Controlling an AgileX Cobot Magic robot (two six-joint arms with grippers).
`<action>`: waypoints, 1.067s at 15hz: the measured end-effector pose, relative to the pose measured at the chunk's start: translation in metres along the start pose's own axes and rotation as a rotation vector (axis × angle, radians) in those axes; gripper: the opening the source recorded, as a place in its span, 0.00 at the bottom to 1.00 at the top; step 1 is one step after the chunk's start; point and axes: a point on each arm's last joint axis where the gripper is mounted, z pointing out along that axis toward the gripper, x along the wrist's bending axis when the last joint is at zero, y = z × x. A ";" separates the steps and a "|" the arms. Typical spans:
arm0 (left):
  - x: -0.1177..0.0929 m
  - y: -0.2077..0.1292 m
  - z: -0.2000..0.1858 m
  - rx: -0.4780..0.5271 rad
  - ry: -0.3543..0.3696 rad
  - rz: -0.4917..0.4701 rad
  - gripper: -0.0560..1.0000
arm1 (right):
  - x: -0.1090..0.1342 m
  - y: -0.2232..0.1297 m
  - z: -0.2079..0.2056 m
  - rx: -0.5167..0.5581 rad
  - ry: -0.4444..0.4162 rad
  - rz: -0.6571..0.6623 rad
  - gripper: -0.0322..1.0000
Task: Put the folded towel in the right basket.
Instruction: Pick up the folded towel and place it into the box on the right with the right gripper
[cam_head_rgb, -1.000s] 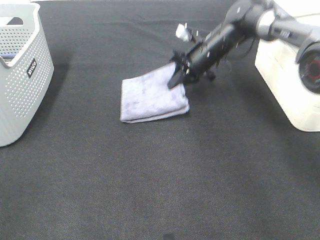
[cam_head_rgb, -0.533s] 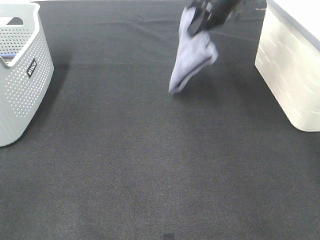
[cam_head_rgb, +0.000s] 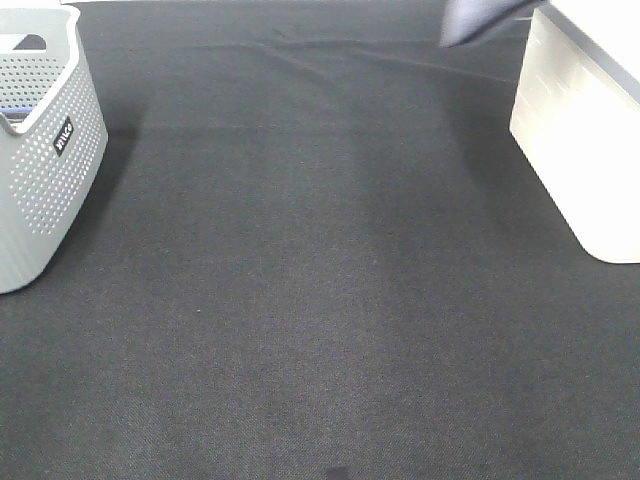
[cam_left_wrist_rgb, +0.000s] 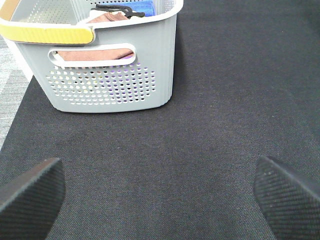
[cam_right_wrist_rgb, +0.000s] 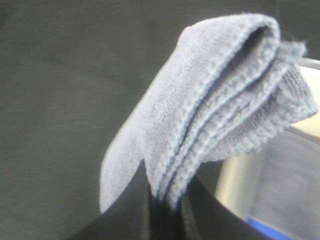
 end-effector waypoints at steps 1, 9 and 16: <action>0.000 0.000 0.000 0.000 0.000 0.000 0.98 | -0.020 -0.003 -0.012 -0.008 -0.040 0.031 0.10; 0.000 0.000 0.000 0.000 0.000 0.000 0.98 | -0.131 -0.046 -0.016 0.044 -0.205 0.288 0.10; 0.000 0.000 0.000 0.000 0.000 0.000 0.98 | -0.157 -0.078 0.053 0.172 -0.167 0.430 0.31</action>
